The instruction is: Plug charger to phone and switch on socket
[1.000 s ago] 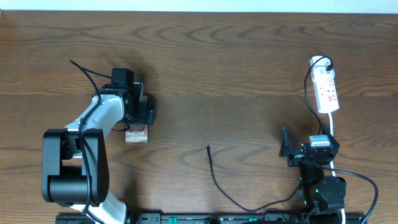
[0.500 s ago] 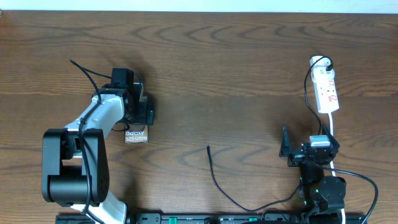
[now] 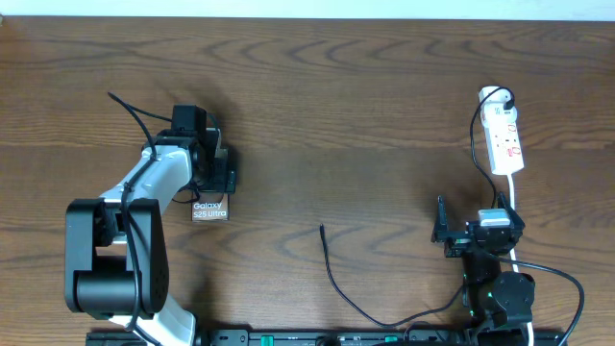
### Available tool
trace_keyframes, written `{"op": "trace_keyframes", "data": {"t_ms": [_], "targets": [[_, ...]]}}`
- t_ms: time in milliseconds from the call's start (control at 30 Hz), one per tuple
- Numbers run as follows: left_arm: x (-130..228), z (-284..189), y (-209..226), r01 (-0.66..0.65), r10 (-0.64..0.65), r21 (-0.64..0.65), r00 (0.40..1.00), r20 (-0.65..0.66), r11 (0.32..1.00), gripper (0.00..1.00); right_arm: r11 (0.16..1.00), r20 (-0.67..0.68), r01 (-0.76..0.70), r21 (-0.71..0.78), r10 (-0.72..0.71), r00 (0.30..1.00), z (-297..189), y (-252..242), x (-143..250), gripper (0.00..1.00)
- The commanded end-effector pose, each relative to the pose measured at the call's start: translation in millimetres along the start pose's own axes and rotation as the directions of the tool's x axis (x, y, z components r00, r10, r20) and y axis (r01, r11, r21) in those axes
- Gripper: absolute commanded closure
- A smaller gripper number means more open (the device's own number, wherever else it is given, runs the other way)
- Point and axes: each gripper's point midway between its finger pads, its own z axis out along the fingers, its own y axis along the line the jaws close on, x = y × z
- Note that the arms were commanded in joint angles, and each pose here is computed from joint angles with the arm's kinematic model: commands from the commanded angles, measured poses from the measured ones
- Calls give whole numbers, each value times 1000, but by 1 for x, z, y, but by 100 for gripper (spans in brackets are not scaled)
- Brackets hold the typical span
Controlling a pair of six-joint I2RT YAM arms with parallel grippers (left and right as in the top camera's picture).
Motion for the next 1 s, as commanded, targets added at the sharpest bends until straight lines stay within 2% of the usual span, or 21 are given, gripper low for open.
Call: {"op": "trace_keyframes", "data": {"t_ms": [0,233,533,767,900,967], "targets": [[32,22,3,9,-10,-11,993,-121,1000,12,1000,-5,7,-3,-7,1000,0,1,2,1],[32,22,3,9,-10,-11,993,-121,1000,14,1000,-5,7,-3,-7,1000,0,1,2,1],[32,22,3,9,-10,-11,993,-121,1000,23,1000,-5,7,-3,-7,1000,0,1,2,1],[32,22,3,9,-10,-11,993,-121,1000,25,1000,-5,7,-3,-7,1000,0,1,2,1],[32,22,3,9,-10,-11,993,-121,1000,34,1000,-5,7,-3,-7,1000,0,1,2,1],[32,22,3,9,-10,-11,993,-121,1000,45,1000,-5,7,-3,-7,1000,0,1,2,1]]}}
